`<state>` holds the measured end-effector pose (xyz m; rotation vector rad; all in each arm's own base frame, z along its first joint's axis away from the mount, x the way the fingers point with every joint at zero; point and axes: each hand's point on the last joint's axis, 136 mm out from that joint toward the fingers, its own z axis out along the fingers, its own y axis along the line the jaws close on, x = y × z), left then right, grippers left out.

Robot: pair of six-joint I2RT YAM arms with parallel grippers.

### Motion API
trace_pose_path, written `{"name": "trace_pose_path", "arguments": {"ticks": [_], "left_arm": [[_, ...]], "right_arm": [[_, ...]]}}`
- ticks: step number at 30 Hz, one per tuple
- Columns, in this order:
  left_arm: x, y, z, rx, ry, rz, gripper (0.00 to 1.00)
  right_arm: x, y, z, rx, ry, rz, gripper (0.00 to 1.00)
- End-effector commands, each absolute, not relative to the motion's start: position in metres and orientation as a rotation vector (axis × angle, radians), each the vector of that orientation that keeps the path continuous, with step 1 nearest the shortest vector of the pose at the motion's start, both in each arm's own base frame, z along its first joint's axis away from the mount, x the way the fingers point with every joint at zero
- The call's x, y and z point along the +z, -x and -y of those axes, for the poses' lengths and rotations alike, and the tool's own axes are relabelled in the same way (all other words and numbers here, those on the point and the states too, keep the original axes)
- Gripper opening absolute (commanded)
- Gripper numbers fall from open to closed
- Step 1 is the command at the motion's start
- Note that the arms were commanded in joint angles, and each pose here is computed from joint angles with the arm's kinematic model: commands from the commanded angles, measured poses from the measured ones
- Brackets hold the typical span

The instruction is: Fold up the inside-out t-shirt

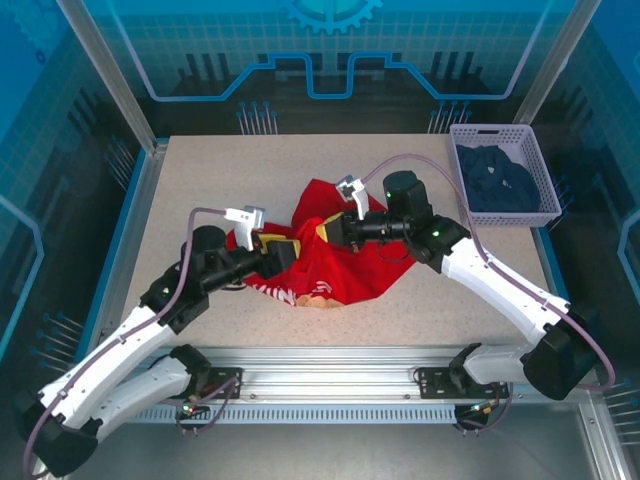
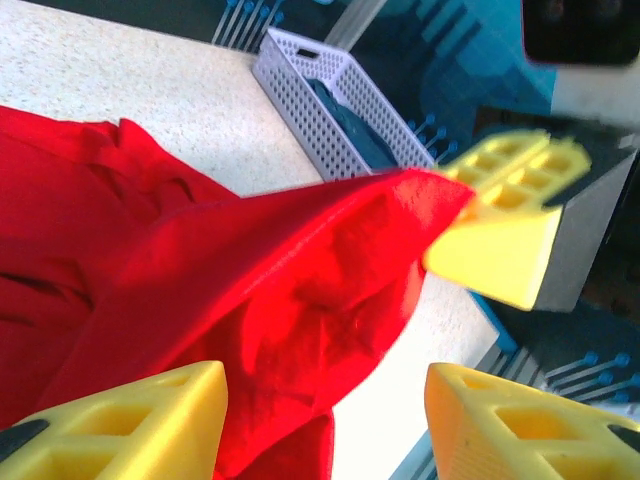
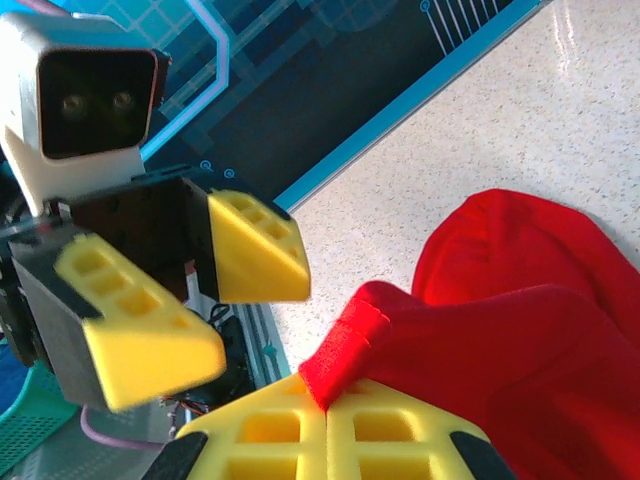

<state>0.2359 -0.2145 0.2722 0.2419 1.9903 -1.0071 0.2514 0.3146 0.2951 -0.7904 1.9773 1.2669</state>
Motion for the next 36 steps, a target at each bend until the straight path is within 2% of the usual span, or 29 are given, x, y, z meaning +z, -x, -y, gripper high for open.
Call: {"name": "trace_pose_path", "arguments": {"ticks": [1, 4, 8, 12, 20, 23, 26, 30, 33, 36], "left_arm": [[0.257, -0.233, 0.229, -0.923, -0.391, -2.044, 0.52], [0.252, -0.241, 0.234, -0.889, -0.415, -2.063, 0.44], [0.249, -0.250, 0.236, -0.852, -0.418, -2.080, 0.41], [0.247, -0.255, 0.235, -0.827, -0.403, -2.087, 0.35], [0.247, -0.260, 0.233, -0.821, -0.390, -2.079, 0.14], [0.247, -0.261, 0.230, -0.818, -0.382, -2.080, 0.01], [0.255, -0.258, 0.223, -0.864, -0.336, -2.055, 0.00], [0.291, -0.241, 0.223, -1.128, -0.292, -1.924, 0.00], [0.320, -0.231, 0.219, -1.300, -0.258, -1.817, 0.00], [0.332, -0.231, 0.209, -1.299, -0.220, -1.788, 0.00]], "right_arm": [[0.310, -0.250, -0.313, 1.313, 0.787, -1.963, 0.00], [0.309, -0.251, -0.312, 1.310, 0.782, -1.965, 0.00], [0.306, -0.250, -0.310, 1.299, 0.781, -1.971, 0.00], [0.305, -0.250, -0.309, 1.296, 0.781, -1.970, 0.00], [0.305, -0.249, -0.307, 1.291, 0.780, -1.966, 0.00], [0.305, -0.250, -0.304, 1.277, 0.778, -1.968, 0.00], [0.297, -0.258, -0.292, 1.184, 0.739, -2.020, 0.00], [0.277, -0.278, -0.266, 0.916, 0.652, -2.177, 0.00], [0.278, -0.280, -0.267, 0.914, 0.658, -2.179, 0.00], [0.280, -0.281, -0.264, 0.883, 0.676, -2.180, 0.00]]}}
